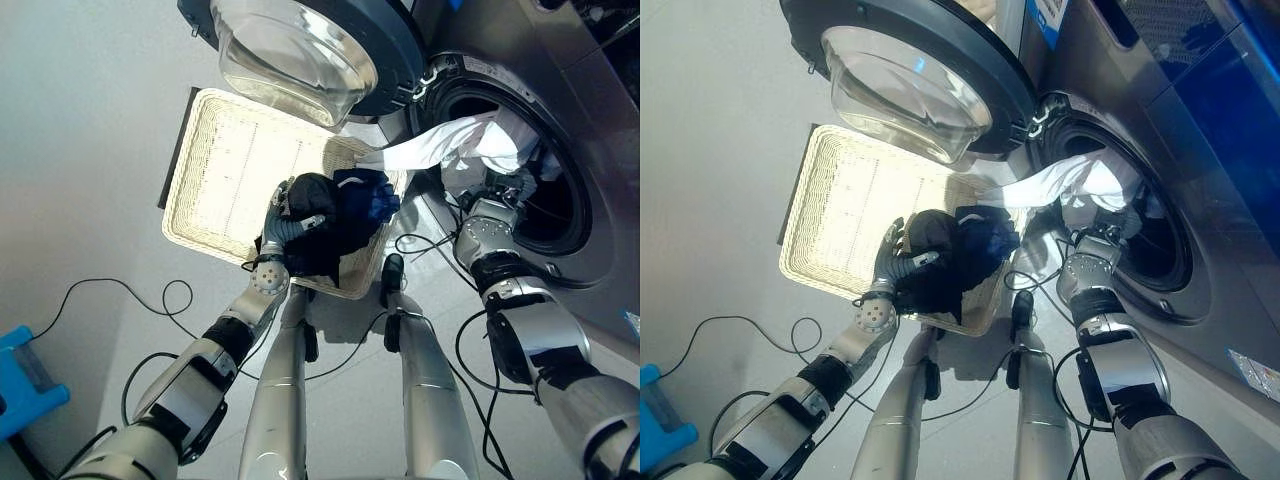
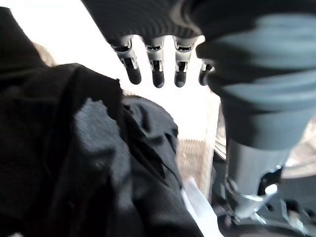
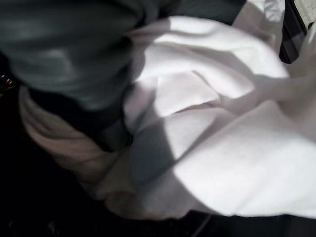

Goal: Put the clothes into the washing machine.

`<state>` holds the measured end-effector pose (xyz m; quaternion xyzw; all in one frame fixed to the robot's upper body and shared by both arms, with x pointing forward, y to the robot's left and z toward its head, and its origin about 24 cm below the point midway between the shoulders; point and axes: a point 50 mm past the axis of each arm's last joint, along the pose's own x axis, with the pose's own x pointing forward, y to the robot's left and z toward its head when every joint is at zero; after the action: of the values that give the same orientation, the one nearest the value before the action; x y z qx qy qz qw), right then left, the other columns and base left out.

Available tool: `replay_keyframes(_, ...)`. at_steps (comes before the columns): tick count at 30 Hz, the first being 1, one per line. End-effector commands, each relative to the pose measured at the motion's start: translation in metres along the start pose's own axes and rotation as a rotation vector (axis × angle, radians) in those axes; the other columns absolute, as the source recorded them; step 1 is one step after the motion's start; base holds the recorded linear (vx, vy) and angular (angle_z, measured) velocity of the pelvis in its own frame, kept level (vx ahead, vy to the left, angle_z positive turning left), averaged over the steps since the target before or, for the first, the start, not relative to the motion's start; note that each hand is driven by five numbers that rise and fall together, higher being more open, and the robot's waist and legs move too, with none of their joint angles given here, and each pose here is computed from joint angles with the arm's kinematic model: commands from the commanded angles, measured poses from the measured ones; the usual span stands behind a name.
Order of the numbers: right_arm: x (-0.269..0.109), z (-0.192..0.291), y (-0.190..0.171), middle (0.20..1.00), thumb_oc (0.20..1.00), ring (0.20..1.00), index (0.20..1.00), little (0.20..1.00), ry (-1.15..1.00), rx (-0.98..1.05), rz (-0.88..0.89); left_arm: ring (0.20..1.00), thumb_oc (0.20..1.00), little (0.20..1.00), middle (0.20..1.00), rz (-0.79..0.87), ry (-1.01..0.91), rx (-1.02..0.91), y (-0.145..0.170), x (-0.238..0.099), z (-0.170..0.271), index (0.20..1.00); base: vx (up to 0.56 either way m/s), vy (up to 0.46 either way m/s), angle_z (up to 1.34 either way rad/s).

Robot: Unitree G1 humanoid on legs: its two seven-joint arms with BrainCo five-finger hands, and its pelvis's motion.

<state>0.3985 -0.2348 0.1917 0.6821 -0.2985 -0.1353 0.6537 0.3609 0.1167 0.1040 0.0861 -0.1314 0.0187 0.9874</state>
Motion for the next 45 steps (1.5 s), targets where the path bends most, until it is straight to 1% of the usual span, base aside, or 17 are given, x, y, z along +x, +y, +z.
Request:
replay_keyframes(1,0.015,0.028,0.04,0.2,0.2,0.2,0.2,0.2,-0.159,0.068,0.118,1.0,1.0,1.0,1.0,-0.02,-0.132,-0.117,-0.014,0.002,0.028,1.0,0.0,-0.055,0.0)
replay_keyframes(7,0.012,0.041,0.05,0.2,0.2,0.2,0.2,0.2,-0.322,0.156,0.05,1.0,1.0,1.0,1.0,-0.033,-0.166,-0.155,-0.019,-0.003,0.033,1.0,0.0,-0.024,0.03)
replay_keyframes(11,0.013,0.049,0.054,0.2,0.2,0.2,0.2,0.2,-0.375,0.169,0.031,1.0,1.0,1.0,1.0,-0.03,-0.187,-0.163,-0.02,-0.004,0.038,1.0,0.0,0.0,0.0)
replay_keyframes(12,0.013,0.06,0.054,0.2,0.2,0.2,0.2,0.2,-0.445,0.178,0.011,1.0,1.0,1.0,1.0,-0.028,-0.202,-0.187,-0.021,-0.007,0.04,1.0,0.0,0.0,0.0)
replay_keyframes(15,0.014,0.068,0.054,0.2,0.2,0.2,0.2,0.2,-0.482,0.176,0.006,1.0,1.0,1.0,1.0,-0.029,-0.209,-0.202,-0.021,-0.009,0.041,1.0,0.0,0.0,0.0)
replay_keyframes(18,0.017,0.097,0.052,0.2,0.2,0.2,0.2,0.2,-0.585,0.157,-0.001,1.0,1.0,1.0,1.0,-0.048,-0.24,-0.232,-0.021,-0.015,0.045,1.0,0.0,-0.01,0.01)
replay_keyframes(23,0.023,0.125,0.062,0.2,0.2,0.2,0.2,0.2,-0.647,0.127,0.041,1.0,1.0,1.0,1.0,-0.063,-0.292,-0.229,-0.018,-0.021,0.054,1.0,0.0,-0.016,0.04)
replay_keyframes(27,0.026,0.135,0.069,0.2,0.2,0.2,0.2,0.2,-0.638,0.094,0.09,1.0,1.0,1.0,1.0,-0.07,-0.303,-0.24,-0.015,-0.024,0.057,1.0,0.0,0.0,0.0)
replay_keyframes(31,0.037,0.132,0.078,0.2,0.2,0.2,0.2,0.2,-0.495,0.001,0.169,1.0,1.0,1.0,1.0,-0.07,-0.304,-0.232,-0.014,-0.027,0.057,1.0,0.0,0.0,0.0)
replay_keyframes(34,0.04,0.127,0.08,0.2,0.2,0.2,0.2,0.2,-0.427,-0.023,0.186,1.0,1.0,1.0,1.0,-0.066,-0.314,-0.227,-0.01,-0.024,0.06,1.0,-0.01,-0.028,-0.01)
replay_keyframes(35,0.042,0.124,0.079,0.2,0.2,0.2,0.2,0.2,-0.37,-0.053,0.198,1.0,1.0,1.0,1.0,-0.066,-0.318,-0.221,-0.007,-0.023,0.06,1.0,0.0,-0.035,-0.01)
replay_keyframes(38,0.041,0.122,0.076,0.2,0.2,0.2,0.2,0.2,-0.335,-0.068,0.214,1.0,1.0,1.0,1.0,-0.066,-0.321,-0.213,-0.002,-0.023,0.06,1.0,0.01,-0.056,0.01)
replay_keyframes(39,0.041,0.122,0.076,0.426,0.426,0.426,0.426,0.426,-0.342,-0.065,0.214,1.0,1.0,1.0,1.0,-0.066,-0.319,-0.213,-0.001,-0.023,0.059,1.0,0.0,0.0,0.0)
replay_keyframes(40,0.04,0.123,0.078,0.853,0.853,0.853,0.853,0.853,-0.351,-0.058,0.219,1.0,1.0,1.0,1.0,-0.065,-0.322,-0.213,0.0,-0.023,0.06,1.0,0.0,0.0,0.0)
replay_keyframes(41,0.039,0.126,0.079,1.0,1.0,1.0,1.0,1.0,-0.386,-0.044,0.219,1.0,1.0,1.0,1.0,-0.065,-0.322,-0.212,0.001,-0.022,0.06,1.0,0.0,-0.014,0.03)
replay_keyframes(45,0.036,0.125,0.082,1.0,1.0,1.0,1.0,1.0,-0.431,0.037,0.207,1.0,1.0,1.0,1.0,-0.068,-0.319,-0.205,0.0,-0.023,0.059,1.0,0.0,-0.003,0.01)
